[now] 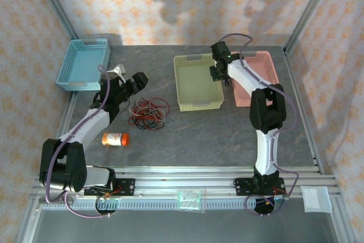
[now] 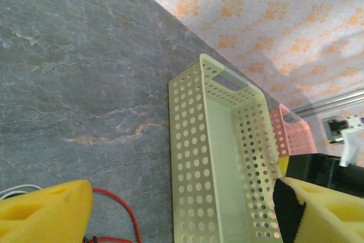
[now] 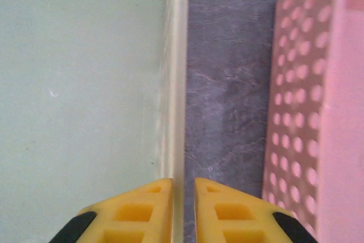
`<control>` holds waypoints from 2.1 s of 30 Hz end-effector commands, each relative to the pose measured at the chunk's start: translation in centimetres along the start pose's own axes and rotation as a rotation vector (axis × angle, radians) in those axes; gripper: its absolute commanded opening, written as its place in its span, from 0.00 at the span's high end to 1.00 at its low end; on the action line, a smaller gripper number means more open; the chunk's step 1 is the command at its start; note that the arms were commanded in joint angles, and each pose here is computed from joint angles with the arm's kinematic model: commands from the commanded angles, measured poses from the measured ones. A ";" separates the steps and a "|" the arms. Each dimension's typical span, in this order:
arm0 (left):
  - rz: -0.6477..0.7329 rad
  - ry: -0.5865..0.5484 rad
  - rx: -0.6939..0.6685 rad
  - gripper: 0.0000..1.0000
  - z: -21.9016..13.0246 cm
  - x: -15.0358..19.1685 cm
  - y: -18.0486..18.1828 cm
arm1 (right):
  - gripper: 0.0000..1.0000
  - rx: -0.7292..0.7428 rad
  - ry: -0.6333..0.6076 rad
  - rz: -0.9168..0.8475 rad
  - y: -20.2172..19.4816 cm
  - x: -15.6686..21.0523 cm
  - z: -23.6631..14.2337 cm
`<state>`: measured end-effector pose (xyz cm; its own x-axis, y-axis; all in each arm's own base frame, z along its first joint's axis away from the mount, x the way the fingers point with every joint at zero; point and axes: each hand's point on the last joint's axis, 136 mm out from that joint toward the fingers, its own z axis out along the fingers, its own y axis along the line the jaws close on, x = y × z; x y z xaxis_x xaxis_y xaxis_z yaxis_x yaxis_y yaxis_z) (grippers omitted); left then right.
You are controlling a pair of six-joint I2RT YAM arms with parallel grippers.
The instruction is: Untangle the cables
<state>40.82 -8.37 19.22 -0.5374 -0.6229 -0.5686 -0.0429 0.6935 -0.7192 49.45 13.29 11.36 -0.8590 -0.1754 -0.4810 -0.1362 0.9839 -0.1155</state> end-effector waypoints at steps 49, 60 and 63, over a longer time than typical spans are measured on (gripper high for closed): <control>0.028 0.001 0.074 0.16 0.7 0.3 -1.6 | 0.89 -0.089 0.055 0.076 1.0 1.5 0.7; 0.117 0.149 0.119 0.15 4.4 5.1 -5.1 | 0.91 0.012 0.047 0.080 -1.8 2.5 -1.2; 0.115 0.163 0.128 0.15 4.8 5.8 -5.2 | 0.91 0.038 0.049 0.082 -2.6 2.8 -1.5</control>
<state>41.27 -16.64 16.41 -0.6791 -0.4829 -0.5529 0.0739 0.7044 -0.7060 47.25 12.51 9.68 -0.8979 -0.1008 -0.4286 -0.0918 0.9949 -0.0417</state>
